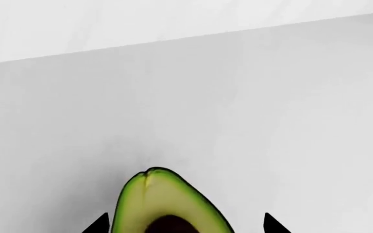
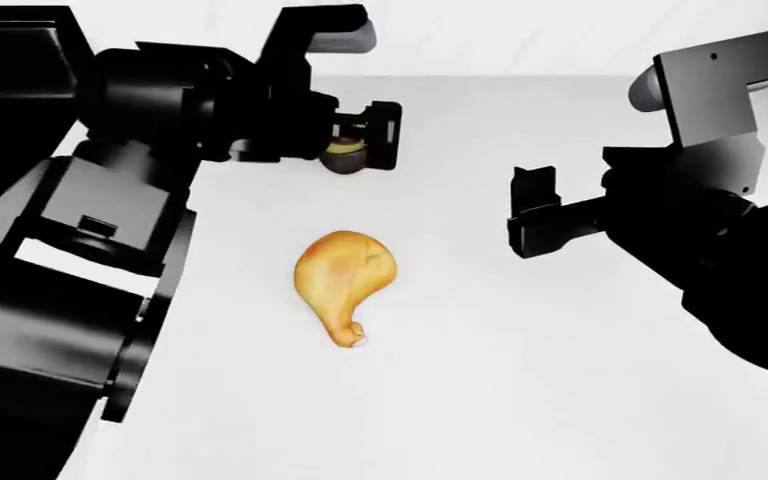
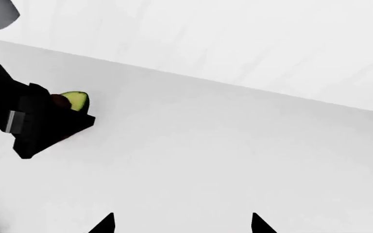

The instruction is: Place both pans onto different burners. Then place the avocado and the chicken breast on different pans.

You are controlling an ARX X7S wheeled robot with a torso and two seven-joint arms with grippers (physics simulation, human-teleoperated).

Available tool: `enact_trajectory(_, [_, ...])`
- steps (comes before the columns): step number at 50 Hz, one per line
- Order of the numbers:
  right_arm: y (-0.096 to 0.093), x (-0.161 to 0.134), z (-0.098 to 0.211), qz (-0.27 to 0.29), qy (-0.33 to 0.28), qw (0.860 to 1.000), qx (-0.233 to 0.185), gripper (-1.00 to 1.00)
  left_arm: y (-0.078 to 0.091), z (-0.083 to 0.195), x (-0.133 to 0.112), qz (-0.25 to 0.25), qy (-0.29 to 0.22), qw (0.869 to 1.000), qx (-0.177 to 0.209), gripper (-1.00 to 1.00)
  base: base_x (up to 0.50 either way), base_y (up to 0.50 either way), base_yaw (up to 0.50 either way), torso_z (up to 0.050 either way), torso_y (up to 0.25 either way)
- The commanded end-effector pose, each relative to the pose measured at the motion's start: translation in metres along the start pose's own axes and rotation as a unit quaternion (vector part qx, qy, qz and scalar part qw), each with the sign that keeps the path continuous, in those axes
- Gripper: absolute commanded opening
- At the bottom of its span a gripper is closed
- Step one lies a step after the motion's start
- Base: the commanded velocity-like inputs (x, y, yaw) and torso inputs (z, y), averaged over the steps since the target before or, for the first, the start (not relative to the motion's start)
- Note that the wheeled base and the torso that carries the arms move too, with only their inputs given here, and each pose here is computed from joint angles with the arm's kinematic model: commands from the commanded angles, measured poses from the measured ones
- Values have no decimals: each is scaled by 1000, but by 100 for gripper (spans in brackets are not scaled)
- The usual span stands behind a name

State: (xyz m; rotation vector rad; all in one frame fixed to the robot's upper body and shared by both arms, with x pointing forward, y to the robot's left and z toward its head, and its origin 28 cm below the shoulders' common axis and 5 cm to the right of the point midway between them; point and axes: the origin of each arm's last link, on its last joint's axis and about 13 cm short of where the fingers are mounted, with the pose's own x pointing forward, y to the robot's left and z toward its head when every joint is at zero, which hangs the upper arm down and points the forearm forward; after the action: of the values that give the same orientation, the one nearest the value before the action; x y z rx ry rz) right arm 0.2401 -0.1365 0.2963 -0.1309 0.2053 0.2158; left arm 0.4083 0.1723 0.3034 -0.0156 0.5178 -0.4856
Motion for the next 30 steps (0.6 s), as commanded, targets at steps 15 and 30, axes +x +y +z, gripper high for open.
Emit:
enact_trajectory(15, [0,0,0,4,2,1000,1,100,7,-6,1,46,35,998,-4,100,0,0,0,0,0])
enact_trajectory(30, [0,0,0,4,1,1000,2,100,6,-5,1,37,29,999,-1,-100,0,0,0,0,0])
